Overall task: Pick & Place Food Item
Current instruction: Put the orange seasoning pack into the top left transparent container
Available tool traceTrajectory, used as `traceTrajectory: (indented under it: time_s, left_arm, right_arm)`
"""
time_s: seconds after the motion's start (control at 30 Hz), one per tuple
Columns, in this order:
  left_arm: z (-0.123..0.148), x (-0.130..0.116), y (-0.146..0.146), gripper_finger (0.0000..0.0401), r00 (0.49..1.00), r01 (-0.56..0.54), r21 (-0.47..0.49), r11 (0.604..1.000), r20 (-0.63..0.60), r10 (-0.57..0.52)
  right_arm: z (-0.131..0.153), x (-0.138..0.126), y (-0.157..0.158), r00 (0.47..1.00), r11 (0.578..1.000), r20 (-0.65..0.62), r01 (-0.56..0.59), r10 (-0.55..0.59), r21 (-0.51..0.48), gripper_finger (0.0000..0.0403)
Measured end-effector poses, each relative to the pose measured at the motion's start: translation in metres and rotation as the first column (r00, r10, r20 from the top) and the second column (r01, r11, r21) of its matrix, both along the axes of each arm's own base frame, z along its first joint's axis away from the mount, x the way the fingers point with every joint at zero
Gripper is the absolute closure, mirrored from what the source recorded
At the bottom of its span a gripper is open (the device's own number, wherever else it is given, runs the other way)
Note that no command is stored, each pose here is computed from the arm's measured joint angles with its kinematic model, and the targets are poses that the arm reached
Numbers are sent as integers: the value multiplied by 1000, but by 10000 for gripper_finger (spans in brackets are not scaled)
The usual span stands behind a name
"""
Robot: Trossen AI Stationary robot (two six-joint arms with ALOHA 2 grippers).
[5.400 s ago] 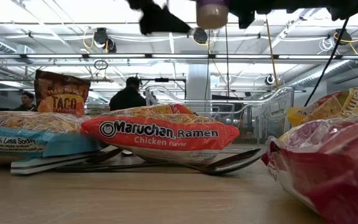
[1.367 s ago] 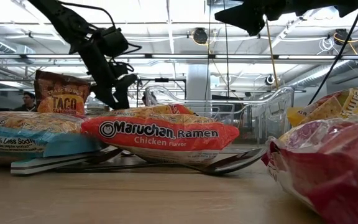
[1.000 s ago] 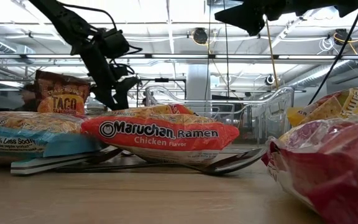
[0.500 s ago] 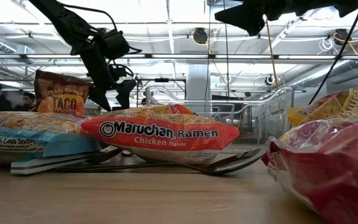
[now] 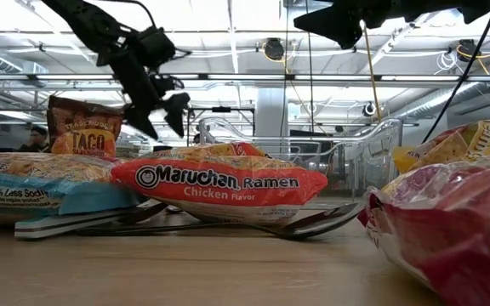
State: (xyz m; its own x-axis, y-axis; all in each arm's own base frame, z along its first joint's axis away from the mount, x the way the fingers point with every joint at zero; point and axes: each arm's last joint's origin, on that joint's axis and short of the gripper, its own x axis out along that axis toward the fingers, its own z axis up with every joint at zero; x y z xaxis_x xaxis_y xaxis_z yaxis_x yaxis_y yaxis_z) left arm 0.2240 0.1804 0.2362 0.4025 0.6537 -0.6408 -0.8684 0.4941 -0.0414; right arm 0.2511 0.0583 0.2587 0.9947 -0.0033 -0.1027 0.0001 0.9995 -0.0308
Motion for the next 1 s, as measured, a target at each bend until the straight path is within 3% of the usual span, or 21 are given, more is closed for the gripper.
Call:
traceTrajectory:
  time_s: [0.27,0.47,0.6,0.77,1.0]
  left_arm:
    - [50,-14,-27,13,987,71,62,996,142,-79]
    - [88,-30,-81,13,938,223,140,965,240,-252]
    - [101,-39,-130,13,868,337,229,913,300,-395]
    - [99,-51,-188,13,735,458,324,828,384,-558]
    - [87,-61,-242,13,594,554,407,726,418,-688]
  right_arm:
    - [-1,0,0,1000,1000,-13,0,0,-4,110]
    - [-1,0,0,1000,1000,-14,0,0,-4,110]
    - [-1,0,0,1000,1000,-14,0,0,-4,110]
    - [-1,0,0,1000,1000,-13,-1,1,-11,110]
    - [-1,0,0,1000,1000,-12,-2,2,-10,110]
